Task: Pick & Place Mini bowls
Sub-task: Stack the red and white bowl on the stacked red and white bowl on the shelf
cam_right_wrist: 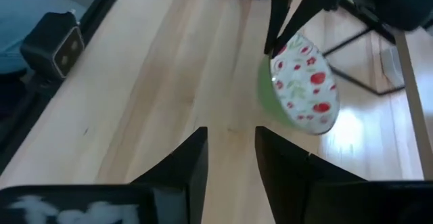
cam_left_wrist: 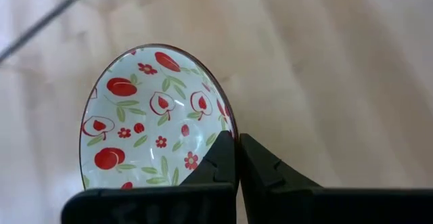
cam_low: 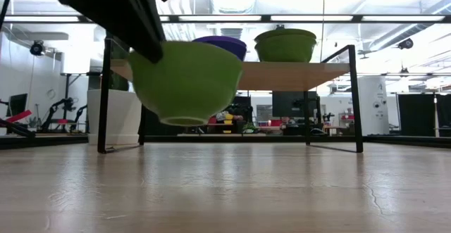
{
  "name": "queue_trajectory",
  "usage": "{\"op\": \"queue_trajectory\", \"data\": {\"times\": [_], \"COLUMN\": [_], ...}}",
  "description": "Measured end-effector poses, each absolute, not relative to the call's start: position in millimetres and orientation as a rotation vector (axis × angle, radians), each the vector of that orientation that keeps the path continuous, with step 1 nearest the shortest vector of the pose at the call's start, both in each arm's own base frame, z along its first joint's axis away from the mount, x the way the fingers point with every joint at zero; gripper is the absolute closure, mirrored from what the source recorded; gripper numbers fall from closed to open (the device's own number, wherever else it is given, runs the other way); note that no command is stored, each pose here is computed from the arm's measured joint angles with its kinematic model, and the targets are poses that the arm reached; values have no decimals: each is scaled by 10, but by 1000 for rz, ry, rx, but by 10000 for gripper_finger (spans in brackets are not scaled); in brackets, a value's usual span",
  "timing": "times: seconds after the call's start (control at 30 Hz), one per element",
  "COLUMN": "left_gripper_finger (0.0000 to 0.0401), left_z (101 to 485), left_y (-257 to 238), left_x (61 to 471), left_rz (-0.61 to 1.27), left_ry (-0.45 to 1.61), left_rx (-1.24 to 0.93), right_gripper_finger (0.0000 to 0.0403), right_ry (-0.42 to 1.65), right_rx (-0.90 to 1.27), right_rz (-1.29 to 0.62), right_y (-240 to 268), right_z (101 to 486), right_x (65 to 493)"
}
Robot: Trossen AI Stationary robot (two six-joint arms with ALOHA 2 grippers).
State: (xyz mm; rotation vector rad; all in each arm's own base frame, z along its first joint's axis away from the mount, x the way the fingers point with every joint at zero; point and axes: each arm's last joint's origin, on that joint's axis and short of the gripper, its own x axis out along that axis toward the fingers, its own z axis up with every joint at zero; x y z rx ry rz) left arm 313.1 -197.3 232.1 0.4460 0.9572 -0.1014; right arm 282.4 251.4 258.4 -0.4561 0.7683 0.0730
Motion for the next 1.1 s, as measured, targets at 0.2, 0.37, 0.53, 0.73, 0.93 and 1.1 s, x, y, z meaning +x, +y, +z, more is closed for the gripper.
{"op": "queue_trajectory", "data": {"times": [0.2, 0.37, 0.53, 0.73, 0.93, 1.1], "left_gripper_finger": [401, 401, 401, 401, 401, 401], "left_z": [2414, 2587, 2754, 2886, 3000, 3071], "left_y": [-2063, -2157, -2243, -2267, -2282, -2286], "left_x": [3128, 3120, 3120, 3144, 3162, 3171], "left_rz": [-205, -274, -389, -428, -451, -465], "left_ry": [952, 895, 865, 825, 785, 760], "left_rx": [404, 396, 368, 372, 394, 416], "right_gripper_finger": [264, 259, 266, 268, 267, 268], "right_ry": [777, 754, 709, 682, 657, 650], "right_rx": [-479, -507, -523, -511, -501, -503], "right_rz": [147, 166, 179, 206, 239, 242], "right_y": [2420, 2360, 2358, 2375, 2388, 2387], "right_z": [2557, 2514, 2522, 2542, 2558, 2563], "right_x": [2945, 3021, 3067, 3089, 3111, 3120]}}
